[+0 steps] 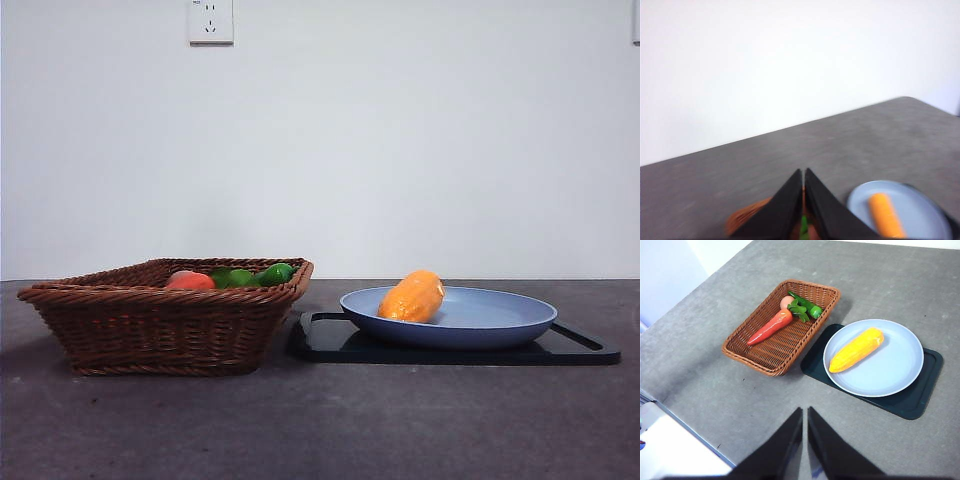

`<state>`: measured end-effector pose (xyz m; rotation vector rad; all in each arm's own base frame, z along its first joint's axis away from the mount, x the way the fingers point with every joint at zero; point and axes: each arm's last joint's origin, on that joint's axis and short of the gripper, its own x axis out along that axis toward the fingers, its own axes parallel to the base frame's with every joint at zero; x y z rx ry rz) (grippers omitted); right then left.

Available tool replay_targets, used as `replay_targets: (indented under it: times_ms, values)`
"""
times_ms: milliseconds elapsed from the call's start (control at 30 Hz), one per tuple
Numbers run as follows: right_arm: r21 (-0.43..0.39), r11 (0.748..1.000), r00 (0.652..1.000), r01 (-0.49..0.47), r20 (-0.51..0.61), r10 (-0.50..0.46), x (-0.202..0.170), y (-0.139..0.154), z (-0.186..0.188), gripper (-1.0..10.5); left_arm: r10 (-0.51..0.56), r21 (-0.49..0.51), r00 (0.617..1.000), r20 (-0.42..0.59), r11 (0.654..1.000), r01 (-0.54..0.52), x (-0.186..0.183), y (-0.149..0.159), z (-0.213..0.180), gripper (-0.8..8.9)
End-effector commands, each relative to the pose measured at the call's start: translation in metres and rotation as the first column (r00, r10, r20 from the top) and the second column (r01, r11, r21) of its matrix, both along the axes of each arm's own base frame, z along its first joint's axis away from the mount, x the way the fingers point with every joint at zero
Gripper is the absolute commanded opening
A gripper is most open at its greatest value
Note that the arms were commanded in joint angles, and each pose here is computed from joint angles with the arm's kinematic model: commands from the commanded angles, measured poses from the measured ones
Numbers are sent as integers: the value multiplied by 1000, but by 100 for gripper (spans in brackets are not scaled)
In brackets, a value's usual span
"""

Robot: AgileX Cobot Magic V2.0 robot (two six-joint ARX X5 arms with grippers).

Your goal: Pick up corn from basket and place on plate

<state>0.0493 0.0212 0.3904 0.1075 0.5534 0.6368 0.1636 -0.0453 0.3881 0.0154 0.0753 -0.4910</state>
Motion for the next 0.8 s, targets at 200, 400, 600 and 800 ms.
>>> replay_targets:
  times_ms: [200, 400, 600, 800]
  values:
    - [-3, 1000, 1000, -6, 26, 6, -1, 0, 5, 3, 226, 14, 974, 30, 974, -227, -45, 32, -76, 7]
    - [-3, 1000, 1000, -6, 26, 6, -1, 0, 5, 3, 300, 30, 954, -12, 954, -300, -59, 37, -134, 7]
    - [-4, 1000, 1000, -6, 26, 6, -1, 0, 5, 3, 318, 35, 946, -61, 948, -316, -65, 39, -183, 7]
    - [-4, 1000, 1000, -6, 26, 6, -1, 0, 5, 3, 329, 34, 940, -93, 944, -327, -67, 40, -214, 7]
